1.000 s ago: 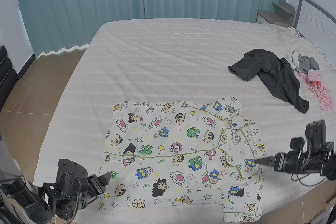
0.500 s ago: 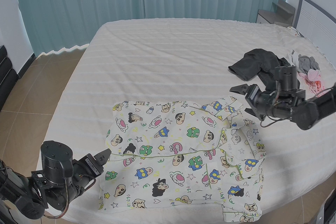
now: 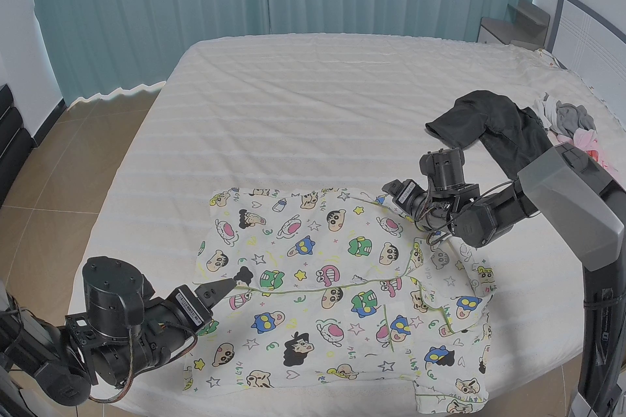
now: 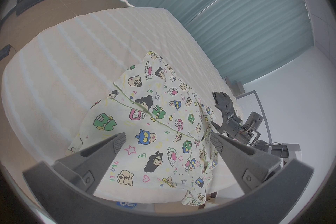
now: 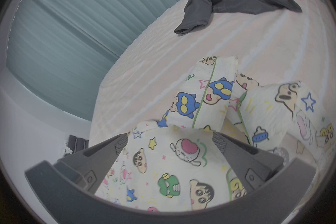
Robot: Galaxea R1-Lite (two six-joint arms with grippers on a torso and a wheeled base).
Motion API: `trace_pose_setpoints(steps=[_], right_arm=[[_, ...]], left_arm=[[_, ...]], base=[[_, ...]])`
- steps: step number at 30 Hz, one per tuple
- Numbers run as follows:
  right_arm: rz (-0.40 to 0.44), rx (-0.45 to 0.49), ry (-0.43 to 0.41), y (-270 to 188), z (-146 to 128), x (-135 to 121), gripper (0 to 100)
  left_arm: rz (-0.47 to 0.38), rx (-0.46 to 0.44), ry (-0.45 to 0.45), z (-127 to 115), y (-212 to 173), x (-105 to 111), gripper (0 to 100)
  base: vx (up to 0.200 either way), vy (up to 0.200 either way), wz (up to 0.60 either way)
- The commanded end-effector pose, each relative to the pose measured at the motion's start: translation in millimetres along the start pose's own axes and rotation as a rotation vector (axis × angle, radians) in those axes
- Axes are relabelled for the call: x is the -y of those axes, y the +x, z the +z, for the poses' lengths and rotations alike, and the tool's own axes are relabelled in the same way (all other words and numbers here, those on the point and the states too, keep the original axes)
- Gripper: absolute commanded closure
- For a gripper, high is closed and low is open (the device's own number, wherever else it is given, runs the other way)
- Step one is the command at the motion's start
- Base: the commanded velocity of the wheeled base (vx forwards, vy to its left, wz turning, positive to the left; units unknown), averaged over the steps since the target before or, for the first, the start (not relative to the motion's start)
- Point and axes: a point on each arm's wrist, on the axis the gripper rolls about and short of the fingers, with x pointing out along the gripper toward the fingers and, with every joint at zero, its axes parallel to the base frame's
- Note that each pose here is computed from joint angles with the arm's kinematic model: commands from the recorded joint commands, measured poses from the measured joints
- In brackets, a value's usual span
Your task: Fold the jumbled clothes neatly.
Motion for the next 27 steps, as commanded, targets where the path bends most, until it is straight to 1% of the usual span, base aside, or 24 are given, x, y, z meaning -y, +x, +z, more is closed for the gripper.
trace_pose_setpoints(steps=[1, 6, 12, 15, 21, 27], right_arm=[[-0.042, 0.008, -0.033, 18.2, -4.1, 12.7, 0], [-0.078, 0.024, -0.058, 23.9, -7.9, 19.5, 0], [-0.087, 0.016, -0.069, 31.8, -14.8, 23.7, 0], [-0.081, 0.037, -0.079, 42.6, -13.8, 23.7, 0], [-0.019, 0.114, -0.059, 57.8, 0.9, 6.7, 0], [0.062, 0.222, -0.038, 70.4, 32.2, -11.6, 0]], left_arm=[[0.050, -0.021, 0.005, -5.6, 10.7, -8.3, 0], [0.065, -0.010, 0.007, -6.1, 12.6, -9.3, 0], [0.080, -0.017, 0.010, -7.8, 14.9, -11.5, 0], [0.083, -0.017, 0.011, -8.1, 15.4, -11.9, 0], [0.087, -0.019, 0.012, -8.6, 16.1, -12.5, 0], [0.090, -0.021, 0.012, -8.9, 16.1, -13.0, 0]], base=[[0.000, 0.000, 0.00], [0.000, 0.000, 0.00], [0.000, 0.000, 0.00], [0.000, 0.000, 0.00], [0.000, 0.000, 0.00], [0.000, 0.000, 0.00]])
